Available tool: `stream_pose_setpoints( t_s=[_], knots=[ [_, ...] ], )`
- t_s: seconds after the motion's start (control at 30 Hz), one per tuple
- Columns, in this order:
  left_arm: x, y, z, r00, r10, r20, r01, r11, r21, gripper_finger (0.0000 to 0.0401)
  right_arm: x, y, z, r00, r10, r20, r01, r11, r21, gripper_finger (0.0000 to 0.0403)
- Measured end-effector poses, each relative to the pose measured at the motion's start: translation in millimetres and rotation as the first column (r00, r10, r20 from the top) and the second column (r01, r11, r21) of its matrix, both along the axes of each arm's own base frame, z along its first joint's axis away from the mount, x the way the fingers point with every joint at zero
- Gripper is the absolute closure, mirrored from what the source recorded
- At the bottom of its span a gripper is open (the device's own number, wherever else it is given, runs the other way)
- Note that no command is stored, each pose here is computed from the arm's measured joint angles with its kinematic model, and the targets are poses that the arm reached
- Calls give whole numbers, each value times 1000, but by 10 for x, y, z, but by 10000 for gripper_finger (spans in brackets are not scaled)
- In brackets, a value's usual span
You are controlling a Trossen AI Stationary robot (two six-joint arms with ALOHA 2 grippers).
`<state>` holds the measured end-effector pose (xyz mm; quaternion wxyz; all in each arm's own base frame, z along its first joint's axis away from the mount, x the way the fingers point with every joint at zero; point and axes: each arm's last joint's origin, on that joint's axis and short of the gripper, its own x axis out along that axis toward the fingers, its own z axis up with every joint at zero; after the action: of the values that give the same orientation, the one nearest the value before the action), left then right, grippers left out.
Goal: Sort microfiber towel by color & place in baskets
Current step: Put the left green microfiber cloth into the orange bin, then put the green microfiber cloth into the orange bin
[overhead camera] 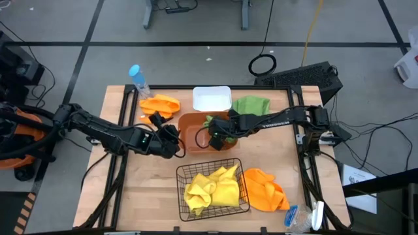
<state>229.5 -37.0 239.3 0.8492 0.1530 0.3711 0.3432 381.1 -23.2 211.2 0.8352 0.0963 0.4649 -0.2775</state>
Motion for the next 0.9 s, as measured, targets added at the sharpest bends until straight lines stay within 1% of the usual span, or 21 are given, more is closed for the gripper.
stream_pose_setpoints(
  t_s=[0.1,0.3,0.37,0.47,0.6,0.67,0.8,0.9],
  knots=[
    [-1,-12,-2,1000,-8,-1,8,1000,-8,86,26,3,14,1000,4,30,-4,1000,-3,260],
    [-18,-68,-6,1000,-22,5,22,1000,-19,86,6,5,14,1000,14,8,-14,1000,-6,173],
    [-25,-91,-7,999,-32,3,32,999,-18,86,-17,9,47,1000,21,2,-21,1000,-6,150],
    [-34,-122,-9,999,-46,-1,46,999,-17,86,-89,34,182,999,37,12,-37,999,-7,125],
    [-52,-142,-16,998,-56,-17,56,998,-13,86,-210,107,454,994,91,58,-89,995,-41,111],
    [-57,-144,-18,998,-58,-23,58,998,-11,86,-298,139,608,991,110,75,-104,991,-78,111],
    [-59,-152,-18,998,-61,-22,61,998,-11,86,-524,176,815,997,68,38,-60,980,-190,116],
    [-58,-153,-17,998,-62,-21,61,998,-11,86,-685,178,898,1000,11,-13,-14,963,-268,121]
  ],
)
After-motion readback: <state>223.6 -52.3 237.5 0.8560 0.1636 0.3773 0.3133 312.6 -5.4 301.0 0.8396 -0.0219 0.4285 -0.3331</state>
